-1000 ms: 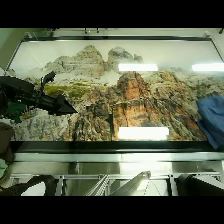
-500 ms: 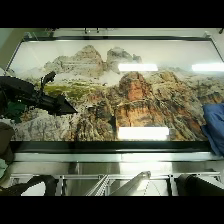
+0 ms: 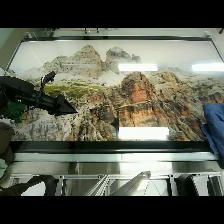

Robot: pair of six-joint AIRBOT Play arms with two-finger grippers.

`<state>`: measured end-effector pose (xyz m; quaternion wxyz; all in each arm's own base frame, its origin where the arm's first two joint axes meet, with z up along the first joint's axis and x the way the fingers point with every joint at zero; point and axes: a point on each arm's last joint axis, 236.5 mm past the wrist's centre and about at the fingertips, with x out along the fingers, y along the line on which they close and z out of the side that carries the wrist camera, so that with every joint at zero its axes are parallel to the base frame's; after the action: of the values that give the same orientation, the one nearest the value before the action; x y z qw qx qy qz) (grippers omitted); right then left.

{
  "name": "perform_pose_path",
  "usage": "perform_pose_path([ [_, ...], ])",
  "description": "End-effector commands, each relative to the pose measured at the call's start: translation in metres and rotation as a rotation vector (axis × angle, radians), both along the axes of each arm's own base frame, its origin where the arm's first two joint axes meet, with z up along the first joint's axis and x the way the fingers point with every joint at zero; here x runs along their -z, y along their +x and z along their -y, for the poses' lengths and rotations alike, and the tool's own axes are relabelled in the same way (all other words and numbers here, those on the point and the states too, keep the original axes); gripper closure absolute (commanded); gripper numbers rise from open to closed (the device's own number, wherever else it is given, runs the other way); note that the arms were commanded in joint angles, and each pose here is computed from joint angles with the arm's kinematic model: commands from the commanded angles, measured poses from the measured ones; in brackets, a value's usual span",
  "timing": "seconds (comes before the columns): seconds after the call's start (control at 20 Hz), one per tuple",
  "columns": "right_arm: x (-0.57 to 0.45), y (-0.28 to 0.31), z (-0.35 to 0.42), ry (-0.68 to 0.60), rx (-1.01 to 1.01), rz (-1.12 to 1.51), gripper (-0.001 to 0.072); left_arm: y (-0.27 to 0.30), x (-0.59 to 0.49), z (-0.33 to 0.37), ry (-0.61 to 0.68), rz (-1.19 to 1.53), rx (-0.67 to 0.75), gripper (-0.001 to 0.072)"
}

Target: Fold the shirts.

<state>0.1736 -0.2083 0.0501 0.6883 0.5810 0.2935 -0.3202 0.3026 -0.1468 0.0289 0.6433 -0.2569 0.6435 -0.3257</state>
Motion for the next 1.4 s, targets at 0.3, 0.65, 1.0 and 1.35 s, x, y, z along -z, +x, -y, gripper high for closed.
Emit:
perform_pose_path([
  [0.3, -0.083, 0.164, -0.132, -0.175, -0.527, 0.347, 0.0694, 0.077, -0.058, -0.01, 0.047, 0.229, -0.081, 0.0693],
  [0.65, -0.124, 0.295, -0.338, -0.324, -1.221, 0.325, 0.0695, 0.14, -0.135, -0.047, 0.276, 0.414, -0.111, 0.0692],
  [1.0, -0.065, 0.304, -0.382, -0.385, -1.429, 0.102, 0.0694, 0.121, -0.086, -0.026, 0.338, 0.28, -0.014, 0.0691],
  [1.35, -0.062, 0.294, -0.39, -0.328, -1.46, 0.089, 0.0694, 0.099, -0.053, -0.004, 0.333, 0.19, 0.054, 0.0692],
])
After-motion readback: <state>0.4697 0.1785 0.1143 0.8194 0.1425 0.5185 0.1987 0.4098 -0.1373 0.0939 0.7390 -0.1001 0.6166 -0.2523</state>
